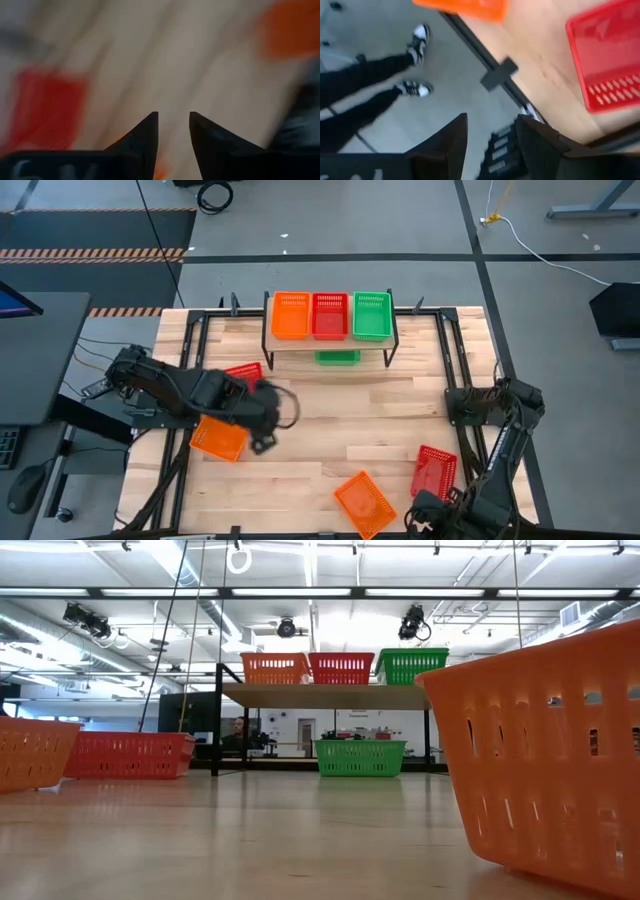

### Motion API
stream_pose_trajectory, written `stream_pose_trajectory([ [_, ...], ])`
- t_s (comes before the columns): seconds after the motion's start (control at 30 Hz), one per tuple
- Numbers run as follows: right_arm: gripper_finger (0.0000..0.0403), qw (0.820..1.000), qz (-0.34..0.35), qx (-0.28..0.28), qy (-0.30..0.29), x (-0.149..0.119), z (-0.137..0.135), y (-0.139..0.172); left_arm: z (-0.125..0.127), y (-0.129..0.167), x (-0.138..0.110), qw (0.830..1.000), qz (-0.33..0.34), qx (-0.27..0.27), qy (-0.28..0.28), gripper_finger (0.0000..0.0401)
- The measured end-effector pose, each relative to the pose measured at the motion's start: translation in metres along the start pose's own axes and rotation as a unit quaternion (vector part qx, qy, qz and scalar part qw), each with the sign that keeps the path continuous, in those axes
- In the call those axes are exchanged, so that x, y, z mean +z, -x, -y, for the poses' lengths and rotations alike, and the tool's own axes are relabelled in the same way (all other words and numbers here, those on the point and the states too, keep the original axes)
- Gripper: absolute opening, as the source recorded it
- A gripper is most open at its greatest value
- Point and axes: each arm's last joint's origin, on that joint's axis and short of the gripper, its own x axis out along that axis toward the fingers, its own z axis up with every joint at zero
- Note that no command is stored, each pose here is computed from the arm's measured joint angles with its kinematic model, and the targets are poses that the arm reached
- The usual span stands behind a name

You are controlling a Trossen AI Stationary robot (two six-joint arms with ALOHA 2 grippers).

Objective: Stack baskets on shelf by color
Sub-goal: Stack the left orange bin on top of the other orange bin on the shelf

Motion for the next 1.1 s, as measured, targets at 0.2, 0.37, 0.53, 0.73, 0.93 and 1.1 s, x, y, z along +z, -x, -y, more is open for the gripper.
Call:
stream_pose_trajectory([
  [0.2, 0.0174, 0.999, 0.033, 0.008, 0.024, 0.001, -0.001, 0.0, -0.005, 0.0, -0.029, 0.996, -0.043, -0.02, 0.072, 0.0117],
  [0.37, 0.0174, 0.998, 0.052, 0.031, 0.019, 0.004, -0.005, 0.0, -0.002, -0.035, -0.055, 0.985, -0.12, 0.024, 0.124, 0.0117],
  [0.53, 0.0174, 0.997, 0.063, 0.047, 0.022, 0.007, -0.008, 0.0, -0.002, -0.082, -0.074, 0.963, -0.189, 0.027, 0.189, 0.0136],
  [0.73, 0.0174, 0.997, 0.053, 0.053, 0.024, 0.006, -0.01, 0.001, 0.002, -0.105, -0.078, 0.959, -0.164, 0.0, 0.232, 0.0179],
  [0.93, 0.0174, 0.997, 0.046, 0.065, 0.024, 0.005, -0.012, 0.001, -0.009, -0.125, -0.086, 0.951, -0.168, 0.036, 0.256, 0.0218],
  [1.1, 0.0174, 0.996, 0.045, 0.071, 0.023, 0.005, -0.013, 0.001, -0.01, -0.143, -0.093, 0.951, -0.163, 0.019, 0.263, 0.0237],
])
